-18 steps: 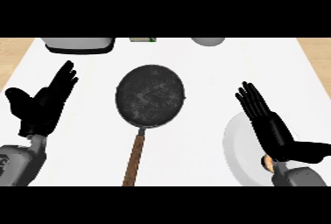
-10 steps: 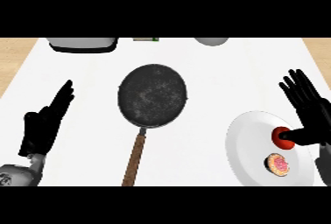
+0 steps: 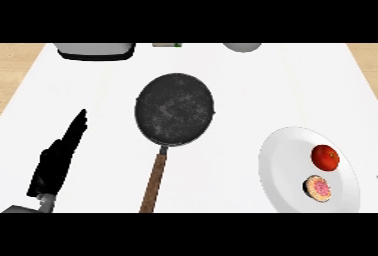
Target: Pick the tomato from the plate and place it in the pan
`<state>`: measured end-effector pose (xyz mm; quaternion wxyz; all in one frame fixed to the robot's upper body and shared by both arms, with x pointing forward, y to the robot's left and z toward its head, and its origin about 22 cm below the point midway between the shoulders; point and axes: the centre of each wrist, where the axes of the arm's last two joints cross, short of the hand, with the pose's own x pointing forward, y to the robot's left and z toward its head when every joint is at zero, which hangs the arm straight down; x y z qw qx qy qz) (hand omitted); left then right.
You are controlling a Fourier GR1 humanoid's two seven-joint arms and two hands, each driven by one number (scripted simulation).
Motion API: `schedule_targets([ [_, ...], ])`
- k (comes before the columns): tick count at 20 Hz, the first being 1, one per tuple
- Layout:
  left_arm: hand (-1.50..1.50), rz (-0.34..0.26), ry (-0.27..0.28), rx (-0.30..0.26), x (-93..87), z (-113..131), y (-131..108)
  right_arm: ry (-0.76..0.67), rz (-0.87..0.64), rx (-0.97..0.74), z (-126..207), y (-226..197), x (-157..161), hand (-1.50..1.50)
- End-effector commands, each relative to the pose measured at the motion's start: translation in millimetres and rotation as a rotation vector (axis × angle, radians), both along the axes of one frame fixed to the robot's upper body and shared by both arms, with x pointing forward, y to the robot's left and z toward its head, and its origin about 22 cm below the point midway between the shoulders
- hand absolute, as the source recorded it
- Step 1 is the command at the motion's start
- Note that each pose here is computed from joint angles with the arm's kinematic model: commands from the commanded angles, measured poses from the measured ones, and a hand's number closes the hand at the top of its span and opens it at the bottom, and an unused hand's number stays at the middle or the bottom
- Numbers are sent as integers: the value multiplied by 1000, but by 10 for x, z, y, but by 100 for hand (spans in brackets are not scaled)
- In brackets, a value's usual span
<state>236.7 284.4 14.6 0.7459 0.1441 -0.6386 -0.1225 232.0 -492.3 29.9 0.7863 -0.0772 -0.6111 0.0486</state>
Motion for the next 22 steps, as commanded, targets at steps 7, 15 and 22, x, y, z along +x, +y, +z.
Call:
schedule_targets([
  [7, 0, -31, 9, 13, -143, -154, -205, 90, 389, -233, 704, -247, 415, -150],
  [15, 0, 9, 7, 8, 19, -17, -203, 161, 593, -310, 791, 178, 949, -150],
  [22, 0, 17, 15, 14, -61, -16, 167, 289, 683, -345, 780, 330, 1160, -150],
])
